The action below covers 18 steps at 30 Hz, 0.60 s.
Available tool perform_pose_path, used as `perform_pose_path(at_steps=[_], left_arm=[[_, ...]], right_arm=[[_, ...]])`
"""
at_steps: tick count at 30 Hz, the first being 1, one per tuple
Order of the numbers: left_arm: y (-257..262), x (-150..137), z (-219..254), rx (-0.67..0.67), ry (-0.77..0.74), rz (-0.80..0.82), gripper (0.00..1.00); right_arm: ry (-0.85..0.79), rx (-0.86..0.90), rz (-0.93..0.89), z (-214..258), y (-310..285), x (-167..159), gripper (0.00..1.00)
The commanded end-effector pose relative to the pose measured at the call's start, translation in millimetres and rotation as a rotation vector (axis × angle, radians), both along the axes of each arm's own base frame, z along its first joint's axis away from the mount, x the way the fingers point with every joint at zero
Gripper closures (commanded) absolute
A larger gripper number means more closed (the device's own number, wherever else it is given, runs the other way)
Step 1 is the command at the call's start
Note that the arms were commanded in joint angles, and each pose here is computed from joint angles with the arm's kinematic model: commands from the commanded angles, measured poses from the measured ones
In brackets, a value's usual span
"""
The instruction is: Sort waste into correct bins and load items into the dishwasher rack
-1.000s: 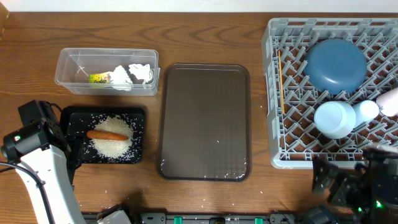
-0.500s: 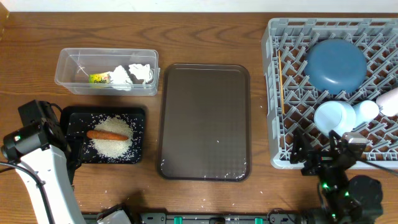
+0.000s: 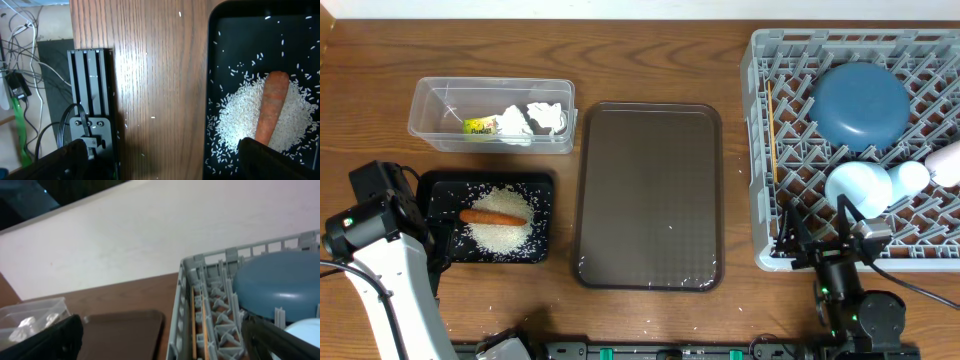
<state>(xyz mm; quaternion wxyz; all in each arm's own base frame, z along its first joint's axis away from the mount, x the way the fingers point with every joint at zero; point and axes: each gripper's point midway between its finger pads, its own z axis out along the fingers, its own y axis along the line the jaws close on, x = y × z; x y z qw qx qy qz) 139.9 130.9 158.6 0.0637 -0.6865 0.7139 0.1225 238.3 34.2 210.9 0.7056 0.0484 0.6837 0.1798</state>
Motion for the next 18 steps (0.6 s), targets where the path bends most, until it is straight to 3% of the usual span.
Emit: perform_pose_path(at_steps=[1, 8, 11, 18], left_arm=[[1, -2, 0, 0.000, 0.012, 0.005, 0.02], [1, -2, 0, 0.000, 0.012, 0.005, 0.02], [1, -2, 0, 0.000, 0.012, 0.005, 0.02], [1, -2, 0, 0.000, 0.012, 0.005, 0.02]], right_arm=[[-0.007, -0.009, -0.056, -12, -11, 5, 0.01], [0.035, -0.033, -0.102, -31, -19, 8, 0.01], [0.129, -0.104, -0.117, -56, -23, 7, 0.01], [0.102, -0.290, -0.131, -54, -25, 8, 0.01]])
